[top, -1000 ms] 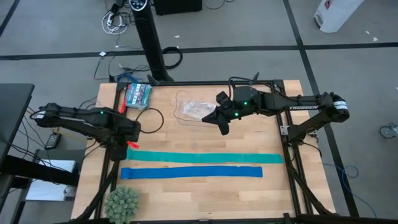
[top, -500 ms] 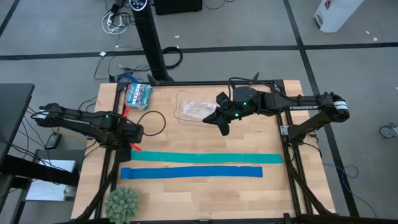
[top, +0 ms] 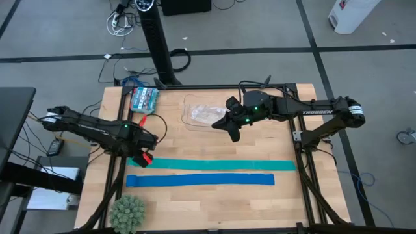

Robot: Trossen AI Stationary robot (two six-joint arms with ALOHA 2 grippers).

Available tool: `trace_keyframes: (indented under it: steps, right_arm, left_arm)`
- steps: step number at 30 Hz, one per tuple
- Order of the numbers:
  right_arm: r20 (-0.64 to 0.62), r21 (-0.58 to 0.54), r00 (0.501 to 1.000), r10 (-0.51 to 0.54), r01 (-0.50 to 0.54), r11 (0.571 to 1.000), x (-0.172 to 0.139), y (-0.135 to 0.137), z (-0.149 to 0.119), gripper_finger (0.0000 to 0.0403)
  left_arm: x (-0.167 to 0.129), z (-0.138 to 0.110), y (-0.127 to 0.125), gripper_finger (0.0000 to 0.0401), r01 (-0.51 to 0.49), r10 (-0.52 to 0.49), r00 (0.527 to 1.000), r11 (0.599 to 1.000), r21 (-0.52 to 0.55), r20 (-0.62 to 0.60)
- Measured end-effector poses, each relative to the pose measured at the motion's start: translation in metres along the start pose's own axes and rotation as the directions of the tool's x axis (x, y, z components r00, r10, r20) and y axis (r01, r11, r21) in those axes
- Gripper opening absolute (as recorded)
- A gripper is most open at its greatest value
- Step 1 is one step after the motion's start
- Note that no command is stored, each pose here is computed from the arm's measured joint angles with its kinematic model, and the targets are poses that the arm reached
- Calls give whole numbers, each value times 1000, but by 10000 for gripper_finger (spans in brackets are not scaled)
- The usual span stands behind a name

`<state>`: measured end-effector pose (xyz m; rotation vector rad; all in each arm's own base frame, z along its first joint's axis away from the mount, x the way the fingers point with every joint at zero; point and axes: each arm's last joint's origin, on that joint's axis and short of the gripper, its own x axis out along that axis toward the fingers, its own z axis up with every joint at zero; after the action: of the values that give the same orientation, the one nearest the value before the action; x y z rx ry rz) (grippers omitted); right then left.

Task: Roll bandage
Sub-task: Roll the green bandage

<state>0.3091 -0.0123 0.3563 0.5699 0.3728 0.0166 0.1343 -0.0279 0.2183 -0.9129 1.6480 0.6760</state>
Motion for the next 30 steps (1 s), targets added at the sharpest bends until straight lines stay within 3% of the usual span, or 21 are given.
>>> trace_keyframes:
  steps: [6, 23, 27, 30]
  right_arm:
    - [3, -18, 1000, 3, -3, 1000, 0, 0, 0, 8]
    - [5, -49, 997, 71, -71, 996, 0, 4, 3, 8]
    - [2, -69, 997, 74, -74, 995, 0, 4, 2, 8]
    - [-2, -81, 997, 80, -80, 994, 0, 4, 2, 8]
  left_arm:
    - [9, 7, -11, 150, -50, 45, 998, 993, -110, -47]
    - [31, 21, -26, 150, -189, 181, 981, 971, -144, -65]
    - [32, 24, -32, 148, -134, 129, 990, 984, -119, -51]
    - [32, 23, -32, 148, -113, 110, 990, 993, -24, -91]
